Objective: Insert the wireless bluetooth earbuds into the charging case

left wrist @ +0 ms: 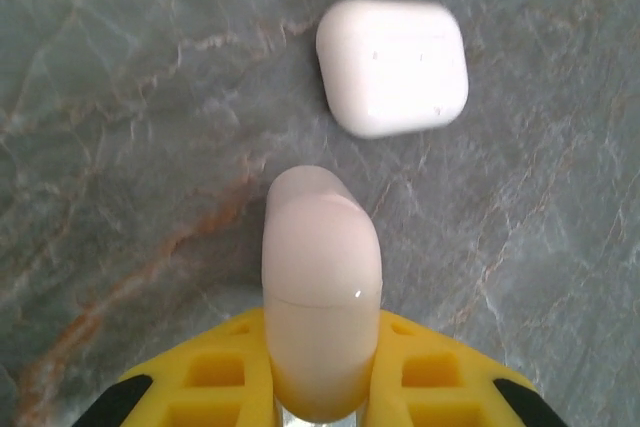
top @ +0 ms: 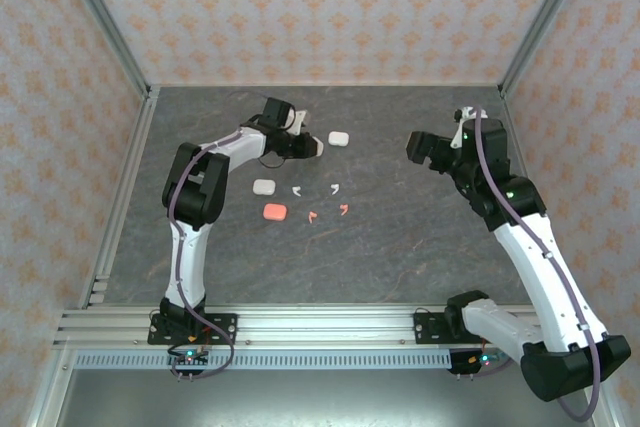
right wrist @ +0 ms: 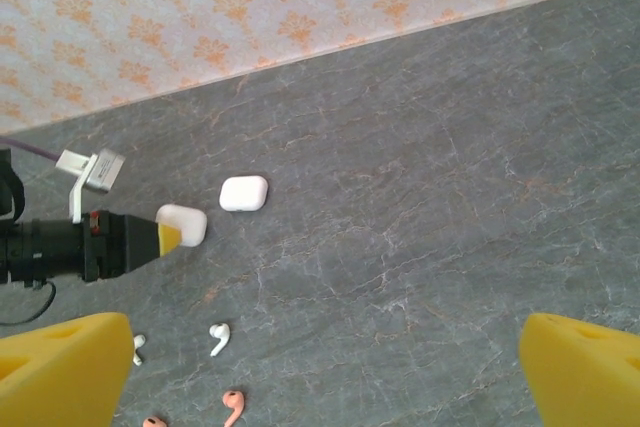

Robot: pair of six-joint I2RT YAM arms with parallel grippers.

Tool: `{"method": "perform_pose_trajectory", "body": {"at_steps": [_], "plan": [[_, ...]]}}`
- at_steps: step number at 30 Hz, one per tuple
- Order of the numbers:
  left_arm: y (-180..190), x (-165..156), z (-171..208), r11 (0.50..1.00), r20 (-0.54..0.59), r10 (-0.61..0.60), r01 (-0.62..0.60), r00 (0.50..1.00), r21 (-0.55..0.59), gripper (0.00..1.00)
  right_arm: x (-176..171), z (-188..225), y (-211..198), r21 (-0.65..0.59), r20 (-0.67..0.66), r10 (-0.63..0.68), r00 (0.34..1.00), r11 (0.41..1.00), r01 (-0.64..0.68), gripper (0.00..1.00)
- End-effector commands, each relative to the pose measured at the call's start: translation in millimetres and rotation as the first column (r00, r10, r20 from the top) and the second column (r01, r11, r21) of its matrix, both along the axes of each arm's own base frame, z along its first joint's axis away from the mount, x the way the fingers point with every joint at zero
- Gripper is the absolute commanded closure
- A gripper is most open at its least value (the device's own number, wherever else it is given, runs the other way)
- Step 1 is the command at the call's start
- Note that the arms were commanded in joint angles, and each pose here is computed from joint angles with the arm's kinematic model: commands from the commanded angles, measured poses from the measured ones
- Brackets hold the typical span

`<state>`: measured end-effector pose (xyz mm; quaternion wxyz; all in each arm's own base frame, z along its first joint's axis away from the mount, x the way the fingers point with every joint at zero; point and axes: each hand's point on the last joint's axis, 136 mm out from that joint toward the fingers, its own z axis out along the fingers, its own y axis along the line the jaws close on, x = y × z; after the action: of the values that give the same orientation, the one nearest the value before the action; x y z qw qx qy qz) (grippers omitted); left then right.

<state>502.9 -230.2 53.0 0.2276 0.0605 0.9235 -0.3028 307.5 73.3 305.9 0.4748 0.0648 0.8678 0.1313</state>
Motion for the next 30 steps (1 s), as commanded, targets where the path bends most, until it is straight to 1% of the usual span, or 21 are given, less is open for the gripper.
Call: {"method": "perform_pose_trajectory", "body": {"at_steps": [1,3,8,11,14,16,19,21,24,25,27,29,30], "plan": [[6.8,2.9,-5.7,0.999,-0.050,0.046,-0.045,0.998,0.019,0.77,-4.7,6.3,3.6,-0.011,0.025,0.044,0.999,0.999,-0.044,0.01],[10.3,4.1,-6.3,0.998,-0.051,0.058,-0.056,0.997,0.024,0.63,-6.1,7.8,6.3,-0.007,0.026,0.062,0.998,0.998,-0.062,0.01],[19.0,2.4,-2.0,0.996,-0.039,0.061,-0.058,0.997,0.060,0.47,-6.4,8.2,10.9,0.006,0.025,0.084,0.996,0.996,-0.085,0.01],[26.6,3.9,13.9,0.995,-0.005,0.070,-0.069,0.998,0.066,0.42,-6.6,8.5,16.5,0.023,0.026,0.112,0.993,0.993,-0.113,0.01],[38.3,6.8,43.0,0.994,0.053,0.097,-0.099,0.994,0.040,0.39,-4.0,2.8,13.5,0.020,0.014,0.090,0.996,0.996,-0.090,0.01],[48.1,5.8,65.8,0.992,0.101,0.123,-0.126,0.987,0.023,0.38,-3.4,-1.1,20.3,0.037,0.014,0.116,0.993,0.993,-0.116,0.01],[65.4,-3.4,103.6,0.984,0.179,0.175,-0.178,0.968,0.003,0.37,-3.4,-9.1,47.6,0.081,0.014,0.208,0.978,0.975,-0.208,0.00],[78.7,-14.8,125.5,0.975,0.227,0.215,-0.221,0.950,0.002,0.37,-6.3,-17.5,75.7,0.071,0.019,0.294,0.956,0.953,-0.295,0.01],[99.9,-36.4,144.9,0.954,0.274,0.285,-0.300,0.918,0.011,0.36,-13.3,-33.5,123.1,0.055,0.012,0.426,0.905,0.903,-0.426,0.01],[108.8,-44.0,148.8,0.940,0.283,0.322,-0.340,0.903,0.014,0.36,-16.1,-38.9,138.2,0.045,0.004,0.469,0.883,0.882,-0.468,0.01],[131.1,-62.4,155.9,0.896,0.311,0.421,-0.443,0.852,0.001,0.32,-22.2,-51.6,169.4,0.010,-0.035,0.543,0.839,0.839,-0.543,0.01],[151.9,-81.8,159.0,0.849,0.327,0.503,-0.528,0.800,-0.015,0.26,-25.6,-69.1,198.3,0.022,-0.109,0.604,0.790,0.796,-0.605,0.00],[162.4,-92.0,157.1,0.825,0.323,0.540,-0.566,0.777,-0.018,0.23,-27.7,-77.4,213.3,0.038,-0.142,0.634,0.761,0.771,-0.635,0.02]]}}
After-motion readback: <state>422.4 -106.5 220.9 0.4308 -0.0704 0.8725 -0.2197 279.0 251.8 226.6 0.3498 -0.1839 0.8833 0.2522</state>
